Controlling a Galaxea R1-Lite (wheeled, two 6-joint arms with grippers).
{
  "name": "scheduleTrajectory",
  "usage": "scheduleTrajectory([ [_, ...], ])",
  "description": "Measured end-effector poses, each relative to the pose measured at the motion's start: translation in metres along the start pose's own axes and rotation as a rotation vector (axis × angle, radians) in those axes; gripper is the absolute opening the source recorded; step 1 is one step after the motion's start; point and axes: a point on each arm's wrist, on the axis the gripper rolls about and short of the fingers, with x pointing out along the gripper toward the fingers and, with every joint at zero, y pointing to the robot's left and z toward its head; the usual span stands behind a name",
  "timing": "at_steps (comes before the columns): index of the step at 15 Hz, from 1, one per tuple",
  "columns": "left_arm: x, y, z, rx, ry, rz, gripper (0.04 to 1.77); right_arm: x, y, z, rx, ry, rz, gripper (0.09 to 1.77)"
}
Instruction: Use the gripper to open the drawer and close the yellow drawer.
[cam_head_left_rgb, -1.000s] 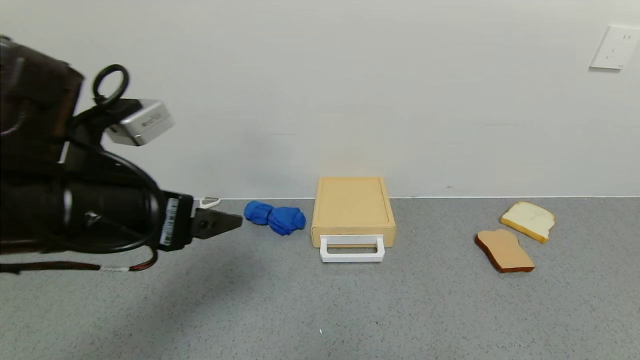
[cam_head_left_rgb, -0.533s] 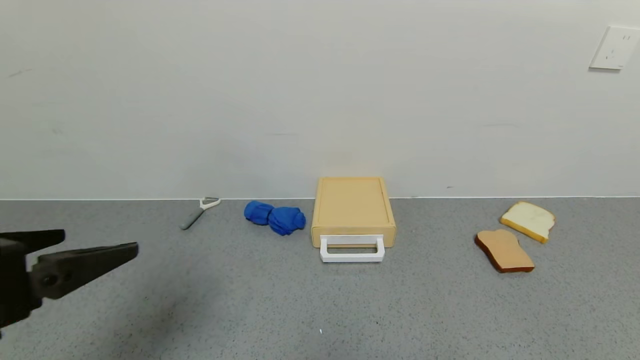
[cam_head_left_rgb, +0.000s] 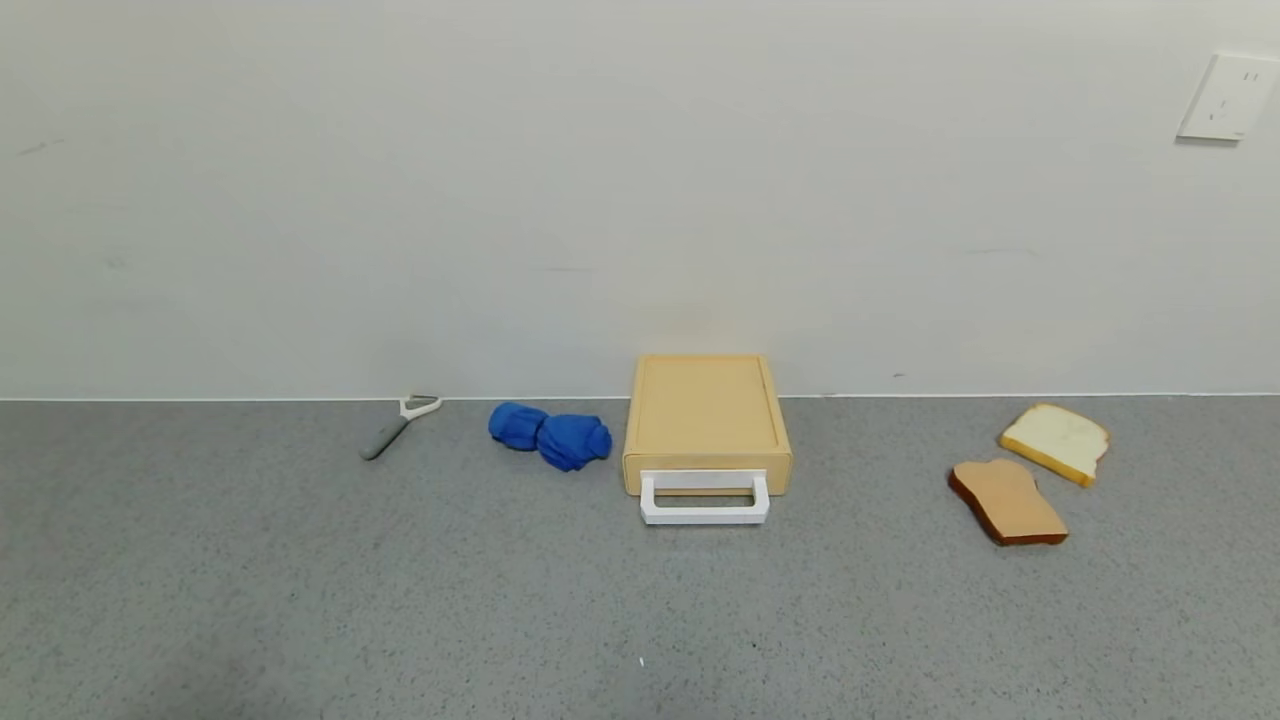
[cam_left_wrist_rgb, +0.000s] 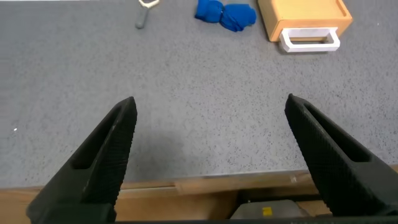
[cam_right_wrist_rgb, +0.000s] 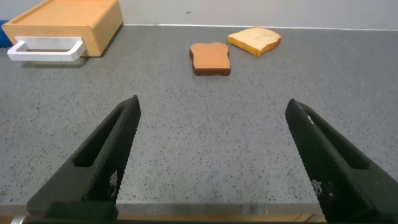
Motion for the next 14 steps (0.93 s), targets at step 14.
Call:
scheduleTrajectory([
  [14,-0.063,-0.001,-0.095,-0.036,-0.313,0.133,1.72,0.0,0.0,0.0,0.0,0.0,0.0,1.71],
])
